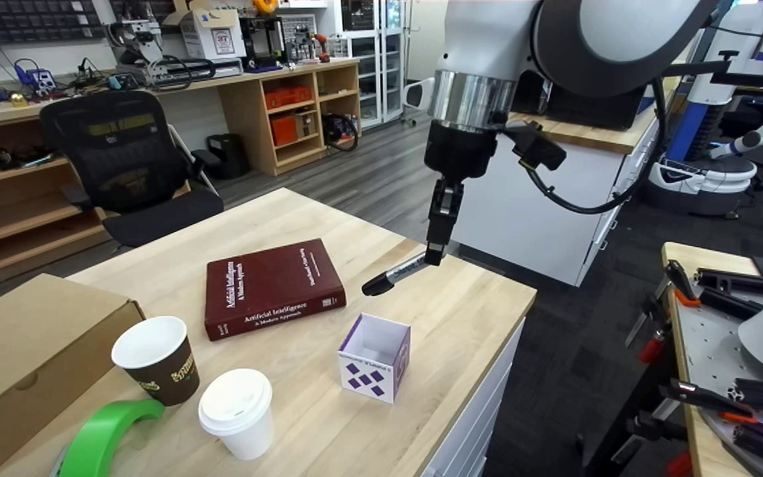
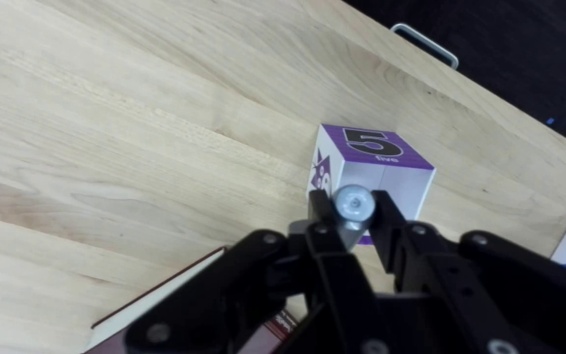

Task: Put the marker in the box on the table

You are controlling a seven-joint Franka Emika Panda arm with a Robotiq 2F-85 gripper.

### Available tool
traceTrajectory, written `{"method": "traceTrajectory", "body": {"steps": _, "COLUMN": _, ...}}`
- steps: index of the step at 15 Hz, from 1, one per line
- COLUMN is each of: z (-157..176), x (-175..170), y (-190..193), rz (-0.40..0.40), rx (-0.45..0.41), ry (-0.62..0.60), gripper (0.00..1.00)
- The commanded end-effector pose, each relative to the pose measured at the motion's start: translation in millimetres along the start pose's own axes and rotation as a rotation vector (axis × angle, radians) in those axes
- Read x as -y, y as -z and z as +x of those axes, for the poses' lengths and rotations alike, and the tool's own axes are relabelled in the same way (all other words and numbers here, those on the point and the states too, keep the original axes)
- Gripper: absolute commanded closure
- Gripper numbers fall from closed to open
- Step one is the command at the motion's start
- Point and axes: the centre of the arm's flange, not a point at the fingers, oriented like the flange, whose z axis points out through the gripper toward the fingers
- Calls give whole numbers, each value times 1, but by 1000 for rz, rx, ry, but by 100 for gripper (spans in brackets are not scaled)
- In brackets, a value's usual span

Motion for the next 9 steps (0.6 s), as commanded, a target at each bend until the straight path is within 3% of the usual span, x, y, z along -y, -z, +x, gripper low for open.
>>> {"method": "traceTrajectory", "body": {"steps": 1, "z": -10, "x": -19, "y": -3, "rz": -56, "rx": 15, "ry": -107, "gripper": 94}}
{"method": "traceTrajectory", "body": {"steps": 9, "z": -6, "x": -69, "y": -48, "rz": -90, "rx": 66, "ry": -301, "gripper": 94}}
